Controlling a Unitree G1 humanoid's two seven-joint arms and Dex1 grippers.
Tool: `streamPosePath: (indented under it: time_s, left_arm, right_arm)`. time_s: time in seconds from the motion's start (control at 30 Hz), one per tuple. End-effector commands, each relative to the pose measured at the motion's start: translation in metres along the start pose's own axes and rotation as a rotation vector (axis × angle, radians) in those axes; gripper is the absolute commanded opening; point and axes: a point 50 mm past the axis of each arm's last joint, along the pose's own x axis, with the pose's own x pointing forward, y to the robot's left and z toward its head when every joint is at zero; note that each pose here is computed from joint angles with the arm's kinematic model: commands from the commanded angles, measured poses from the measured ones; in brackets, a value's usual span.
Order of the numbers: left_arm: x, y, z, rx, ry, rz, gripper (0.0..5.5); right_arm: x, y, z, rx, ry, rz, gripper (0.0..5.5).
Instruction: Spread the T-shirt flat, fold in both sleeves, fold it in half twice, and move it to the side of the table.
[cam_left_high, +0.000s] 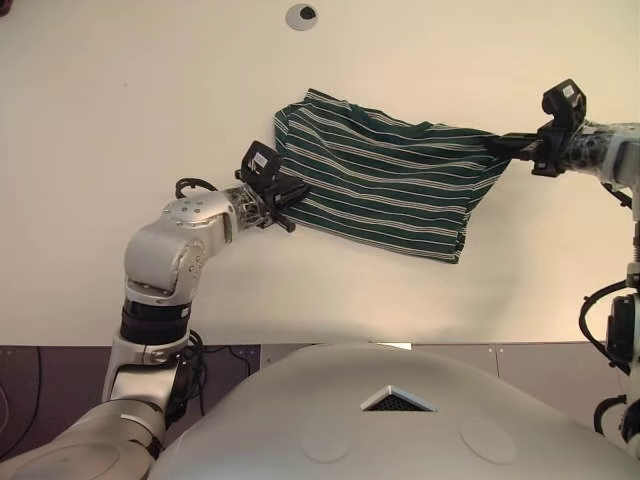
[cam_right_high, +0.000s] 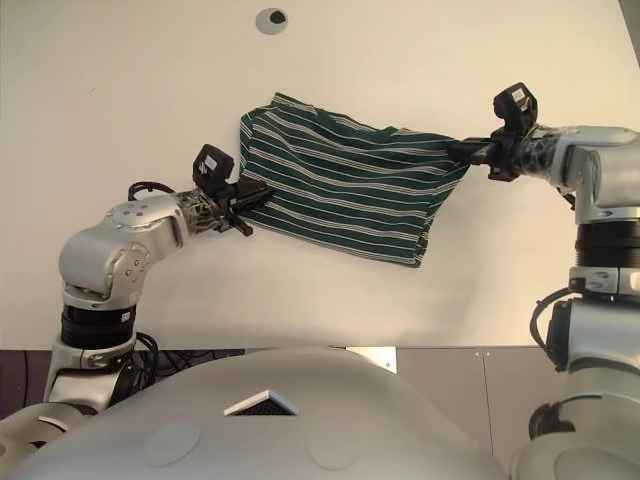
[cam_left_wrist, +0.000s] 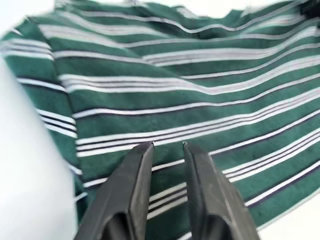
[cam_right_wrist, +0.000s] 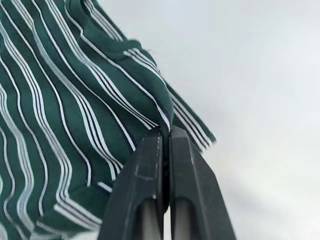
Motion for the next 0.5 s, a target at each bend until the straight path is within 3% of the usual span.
streamPosePath:
  time_s: [0.03, 0.33, 0.5]
  left_arm:
    - [-0.004, 0.000, 0.009, 0.016, -0.033, 0.008, 1.05]
    - [-0.005, 0.002, 0.014, 0.026, -0.049, 0.017, 1.05]
    - [-0.006, 0.003, 0.013, 0.029, -0.047, 0.021, 1.05]
  right_arm:
    - [-0.016, -0.008, 0.005, -0.021, -0.006, -0.044, 0.02]
    - [0.015, -0.009, -0.015, -0.020, 0.054, -0.103, 0.02]
    - [0.016, -0.011, -0.015, -0.039, 0.045, -0.101, 0.89]
